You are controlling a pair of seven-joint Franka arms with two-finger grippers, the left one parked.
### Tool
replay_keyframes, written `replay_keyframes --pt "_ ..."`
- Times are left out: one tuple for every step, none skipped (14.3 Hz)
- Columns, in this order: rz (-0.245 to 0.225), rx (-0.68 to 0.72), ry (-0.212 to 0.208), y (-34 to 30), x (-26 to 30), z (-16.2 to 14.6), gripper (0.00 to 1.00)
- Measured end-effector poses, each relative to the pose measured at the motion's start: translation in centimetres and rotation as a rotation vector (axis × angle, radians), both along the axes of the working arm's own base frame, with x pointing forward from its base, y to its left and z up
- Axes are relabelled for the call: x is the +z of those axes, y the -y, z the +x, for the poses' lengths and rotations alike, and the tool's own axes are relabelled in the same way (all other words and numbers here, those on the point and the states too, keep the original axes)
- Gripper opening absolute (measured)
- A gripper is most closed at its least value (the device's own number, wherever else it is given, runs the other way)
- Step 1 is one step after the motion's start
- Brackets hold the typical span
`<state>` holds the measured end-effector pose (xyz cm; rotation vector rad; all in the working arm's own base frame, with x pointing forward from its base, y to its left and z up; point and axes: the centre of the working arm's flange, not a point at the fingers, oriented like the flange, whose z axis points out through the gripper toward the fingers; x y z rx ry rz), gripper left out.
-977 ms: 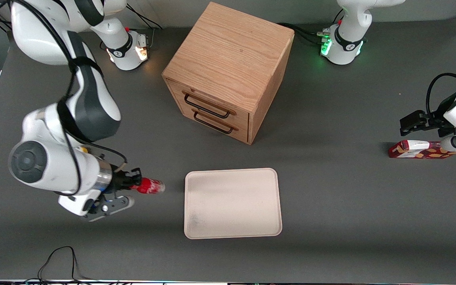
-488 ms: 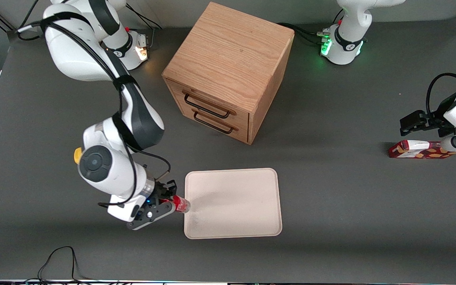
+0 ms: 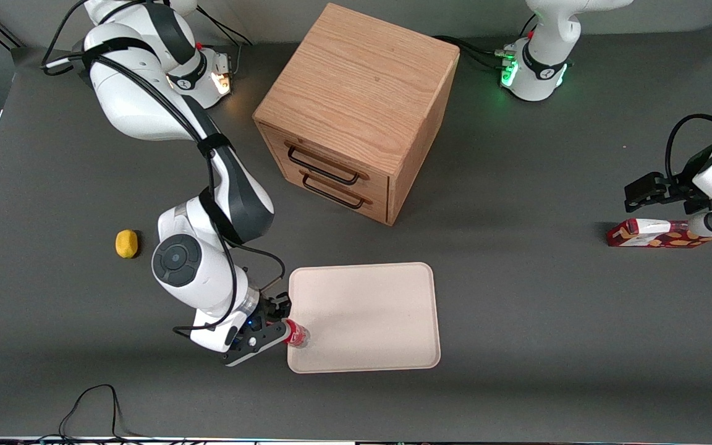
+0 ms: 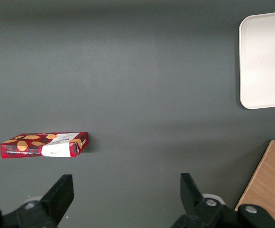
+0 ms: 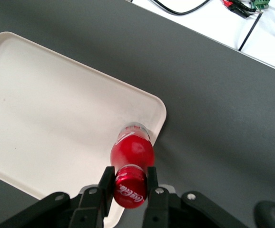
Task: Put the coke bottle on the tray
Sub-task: 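Stand the bottle upright on the tray and open the right gripper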
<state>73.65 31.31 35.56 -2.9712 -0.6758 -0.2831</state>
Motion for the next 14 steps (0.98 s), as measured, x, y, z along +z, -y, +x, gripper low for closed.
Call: replay_keyframes --pt "0.0 0.004 0.001 -0.3 -0.3 -0.1 0.31" --pt "0.0 0.008 0.0 -0.6 -0.7 -0.2 0.31" --pt "0.0 0.01 0.001 -0.8 -1.0 -0.2 0.31" --pt "-0.001 0.012 0.001 -1.0 -1.3 -0.2 0.31" --pt "-0.004 0.015 0.001 -1.1 -1.4 -0.2 0.31" --pt "-0.011 0.019 0.005 -1.2 -1.4 -0.3 0.31" --pt "-0.014 0.022 0.012 -1.4 -1.4 -0.3 0.31" --pt "-0.013 0.023 0.021 -1.5 -1.3 -0.2 0.31" --pt "-0.009 0.023 0.029 -1.6 -1.2 -0.2 0.31" --pt "-0.007 0.02 0.032 -1.6 -1.3 -0.1 0.31" --pt "-0.006 0.015 0.033 -1.6 -1.4 -0.1 0.31" --pt "-0.004 0.008 0.032 -1.6 -1.6 -0.1 0.31" --pt "-0.003 0.006 0.034 -1.7 -1.7 0.0 0.36" --pt "-0.003 0.006 0.036 -1.7 -1.6 0.0 0.46"
